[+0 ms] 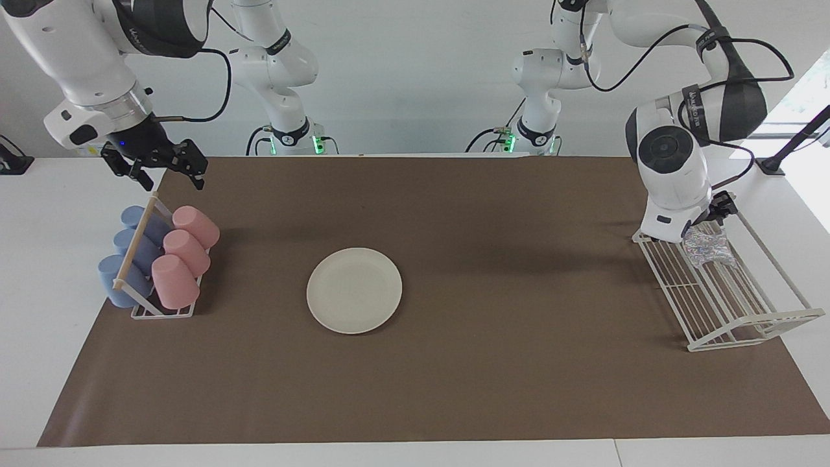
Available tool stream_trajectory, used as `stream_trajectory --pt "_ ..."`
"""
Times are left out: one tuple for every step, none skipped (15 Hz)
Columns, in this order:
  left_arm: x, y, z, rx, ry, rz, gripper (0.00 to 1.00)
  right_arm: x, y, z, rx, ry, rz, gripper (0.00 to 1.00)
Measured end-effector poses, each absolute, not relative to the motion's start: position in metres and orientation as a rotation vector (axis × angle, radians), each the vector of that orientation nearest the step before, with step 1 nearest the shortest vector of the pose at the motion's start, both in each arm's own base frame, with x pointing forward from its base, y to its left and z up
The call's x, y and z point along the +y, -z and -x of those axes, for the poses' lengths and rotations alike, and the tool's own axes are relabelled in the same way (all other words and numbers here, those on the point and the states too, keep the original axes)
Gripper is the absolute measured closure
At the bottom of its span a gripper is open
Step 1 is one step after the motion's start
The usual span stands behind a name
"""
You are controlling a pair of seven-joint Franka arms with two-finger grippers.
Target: Wipe plate with sponge
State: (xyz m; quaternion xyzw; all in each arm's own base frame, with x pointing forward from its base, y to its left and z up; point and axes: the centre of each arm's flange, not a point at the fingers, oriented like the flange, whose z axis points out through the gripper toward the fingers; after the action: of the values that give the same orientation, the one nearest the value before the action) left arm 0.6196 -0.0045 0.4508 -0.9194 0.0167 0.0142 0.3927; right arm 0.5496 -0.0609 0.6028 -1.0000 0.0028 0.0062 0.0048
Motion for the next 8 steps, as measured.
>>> stream_trajectory --pt "-0.006 -0.44 -0.623 0.03 -0.029 2.313 0.0 -0.061 -0.603 -0.55 0.009 -0.02 3.132 0.0" --pt "-0.009 -0.428 -0.626 0.025 -0.024 2.292 0.0 -0.061 -0.603 -0.55 0.009 -0.02 3.132 0.0" --pt "-0.011 -0.417 -0.629 0.029 -0.022 2.266 0.0 -0.061 -0.603 -0.55 0.009 -0.02 3.132 0.0" --pt "-0.013 -0.407 -0.631 0.035 -0.023 2.244 0.0 -0.061 -0.603 -0.55 0.009 -0.02 3.132 0.0" --pt "-0.014 -0.399 -0.633 0.039 -0.025 2.23 0.0 -0.061 -0.603 -0.55 0.009 -0.02 3.132 0.0" --pt "-0.014 -0.395 -0.634 0.042 -0.027 2.224 0.0 -0.061 -0.603 -0.55 0.009 -0.02 3.132 0.0" --pt "-0.014 -0.395 -0.634 0.041 -0.028 2.221 0.0 -0.061 -0.603 -0.55 0.009 -0.02 3.132 0.0" --pt "-0.013 -0.396 -0.634 0.038 -0.03 2.219 0.0 -0.061 -0.603 -0.55 0.009 -0.02 3.132 0.0"
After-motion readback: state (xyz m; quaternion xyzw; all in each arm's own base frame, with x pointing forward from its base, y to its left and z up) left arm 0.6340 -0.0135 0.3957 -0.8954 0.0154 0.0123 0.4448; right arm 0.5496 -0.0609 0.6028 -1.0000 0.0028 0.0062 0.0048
